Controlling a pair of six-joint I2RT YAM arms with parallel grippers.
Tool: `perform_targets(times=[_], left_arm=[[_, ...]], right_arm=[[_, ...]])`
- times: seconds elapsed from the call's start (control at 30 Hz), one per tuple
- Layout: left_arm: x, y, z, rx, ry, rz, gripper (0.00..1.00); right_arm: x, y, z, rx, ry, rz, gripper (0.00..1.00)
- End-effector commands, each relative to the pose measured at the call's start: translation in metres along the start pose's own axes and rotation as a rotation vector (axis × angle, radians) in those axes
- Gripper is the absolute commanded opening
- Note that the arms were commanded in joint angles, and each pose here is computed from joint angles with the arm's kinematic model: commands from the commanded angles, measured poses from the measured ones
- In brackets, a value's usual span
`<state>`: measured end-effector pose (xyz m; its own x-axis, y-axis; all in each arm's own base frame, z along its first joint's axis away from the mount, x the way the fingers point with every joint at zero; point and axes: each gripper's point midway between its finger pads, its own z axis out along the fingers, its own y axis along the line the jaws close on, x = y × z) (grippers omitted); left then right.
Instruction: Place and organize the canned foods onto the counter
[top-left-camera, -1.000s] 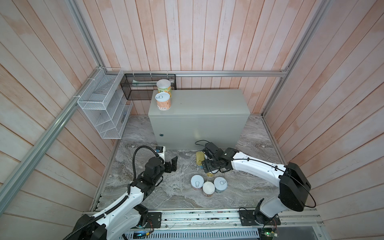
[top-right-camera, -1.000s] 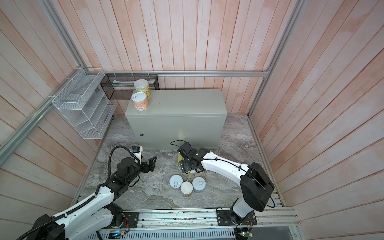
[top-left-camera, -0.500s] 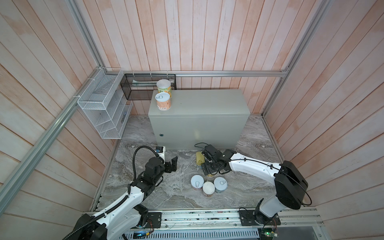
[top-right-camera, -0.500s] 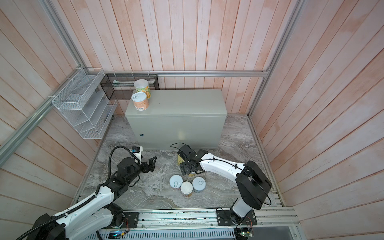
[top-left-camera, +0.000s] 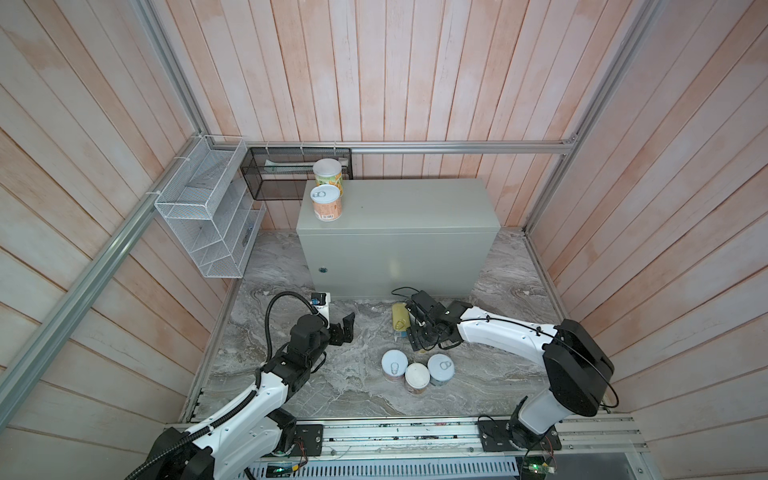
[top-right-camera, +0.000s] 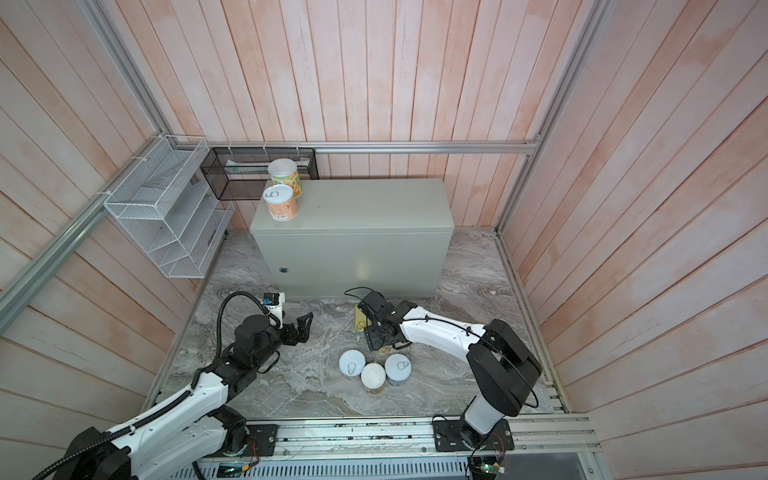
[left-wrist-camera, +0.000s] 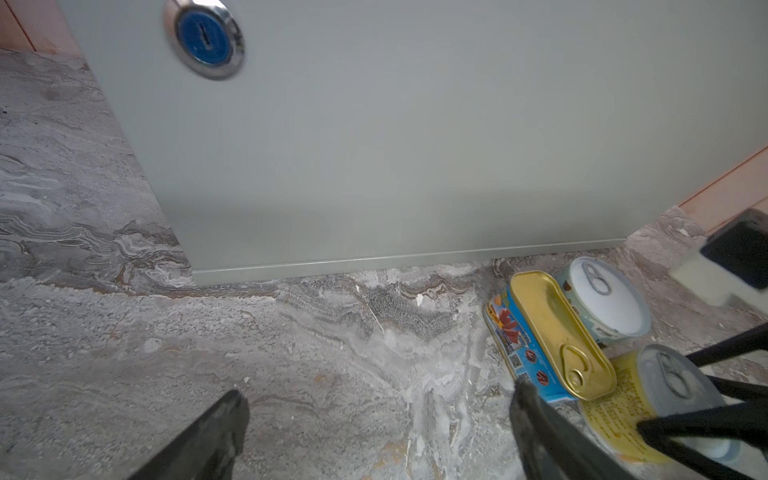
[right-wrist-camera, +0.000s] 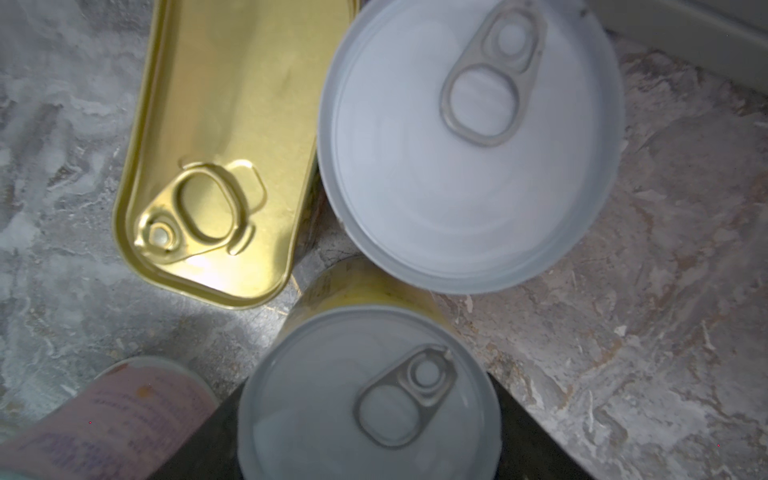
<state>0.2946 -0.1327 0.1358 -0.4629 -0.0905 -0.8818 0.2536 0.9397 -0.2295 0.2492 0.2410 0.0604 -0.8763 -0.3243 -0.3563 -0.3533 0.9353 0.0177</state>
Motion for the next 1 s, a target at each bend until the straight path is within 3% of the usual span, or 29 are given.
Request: perform_targets(times=[0.0, 0.17, 0.4, 0.63, 0.97], left_arm=[[-0.007, -0.004, 0.0, 0.015, -0.022, -0.004, 1.0], [-0.01, -0.011, -0.002, 0.052, -0.033, 0.004, 1.0], [-0.016, -0.057, -0.017, 0.333, -0.094, 0.067, 1.0], [-0.018, -0.077, -0.03, 0.462, -0.137, 0.095, 1.0], [-0.015, -0.077, -0.027, 0.465, -0.123, 0.096, 1.0]], right_arm=[[0.001, -0.005, -0.001, -0.014, -0.006, 0.024, 0.73], [-0.005, -0.007, -0.005, -0.029, -0.038, 0.041, 0.67], [-0.014, -0.003, -0.017, -0.094, -0.08, 0.064, 0.63], [-0.022, -0.007, -0.031, -0.146, -0.122, 0.104, 0.62], [-0.031, -0.015, -0.051, -0.159, -0.157, 0.114, 0.62]])
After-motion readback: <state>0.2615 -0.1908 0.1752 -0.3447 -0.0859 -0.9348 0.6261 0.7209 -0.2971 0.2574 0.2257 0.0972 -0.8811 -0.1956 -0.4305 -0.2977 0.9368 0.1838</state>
